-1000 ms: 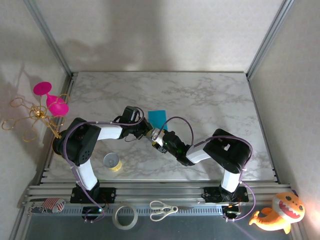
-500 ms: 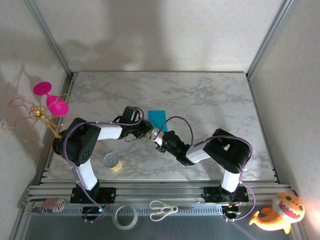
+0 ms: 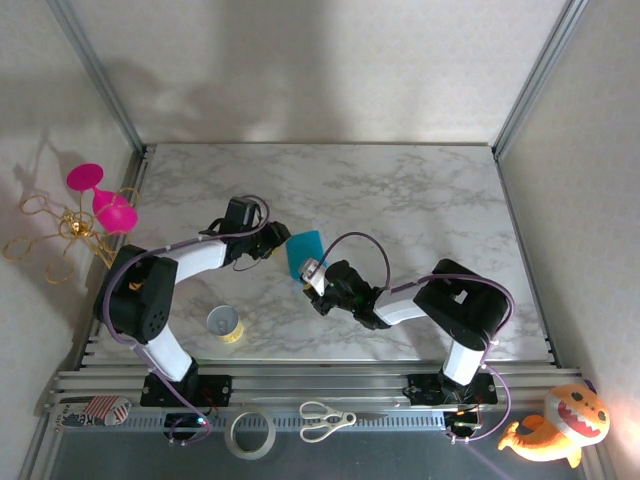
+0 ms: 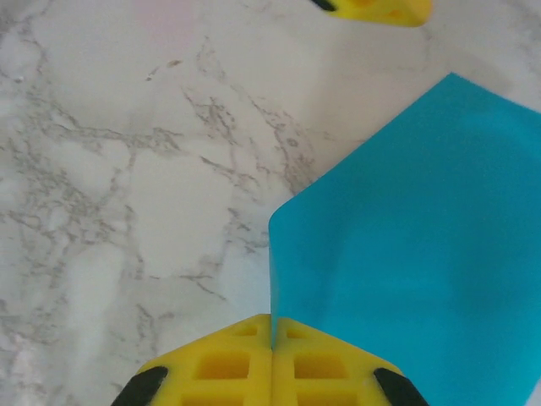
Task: Fold a paper plane with a square sheet of paper (pick it up from the middle)
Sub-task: Third fold the triangle at the center of the table.
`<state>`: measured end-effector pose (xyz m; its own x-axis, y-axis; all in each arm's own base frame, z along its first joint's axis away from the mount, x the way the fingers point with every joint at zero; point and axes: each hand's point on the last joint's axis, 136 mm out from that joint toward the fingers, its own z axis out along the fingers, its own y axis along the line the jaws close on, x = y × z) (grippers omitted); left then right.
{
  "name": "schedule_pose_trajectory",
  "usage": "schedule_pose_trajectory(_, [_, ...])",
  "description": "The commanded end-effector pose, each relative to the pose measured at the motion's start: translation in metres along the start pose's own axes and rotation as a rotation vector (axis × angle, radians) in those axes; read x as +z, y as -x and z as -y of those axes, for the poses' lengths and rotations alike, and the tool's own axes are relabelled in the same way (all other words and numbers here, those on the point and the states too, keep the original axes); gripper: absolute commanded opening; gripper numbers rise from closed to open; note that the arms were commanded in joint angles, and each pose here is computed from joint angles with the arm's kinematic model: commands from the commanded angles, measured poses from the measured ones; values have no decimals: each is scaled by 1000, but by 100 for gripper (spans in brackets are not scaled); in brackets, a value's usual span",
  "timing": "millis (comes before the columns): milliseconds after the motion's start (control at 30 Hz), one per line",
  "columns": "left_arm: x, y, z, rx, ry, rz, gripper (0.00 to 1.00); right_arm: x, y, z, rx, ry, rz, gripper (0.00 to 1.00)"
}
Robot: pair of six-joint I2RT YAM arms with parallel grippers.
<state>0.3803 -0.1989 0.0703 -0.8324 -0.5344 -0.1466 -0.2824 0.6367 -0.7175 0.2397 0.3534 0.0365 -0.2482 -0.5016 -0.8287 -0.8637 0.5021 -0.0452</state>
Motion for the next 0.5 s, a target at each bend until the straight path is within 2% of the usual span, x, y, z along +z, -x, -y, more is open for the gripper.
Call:
schedule_pose_trajectory(0, [18,-12,11,55,-12,-52,35,-1,13,-7,117,80,19,3])
schedule_pose_trajectory(167, [41,-22,8,94,51,-99,28,0,13,-6,198,118,11,3])
schedule_pose_trajectory(467, [60,-29,-14,121,158,-143,20,1,12,3,304,149,-4,2])
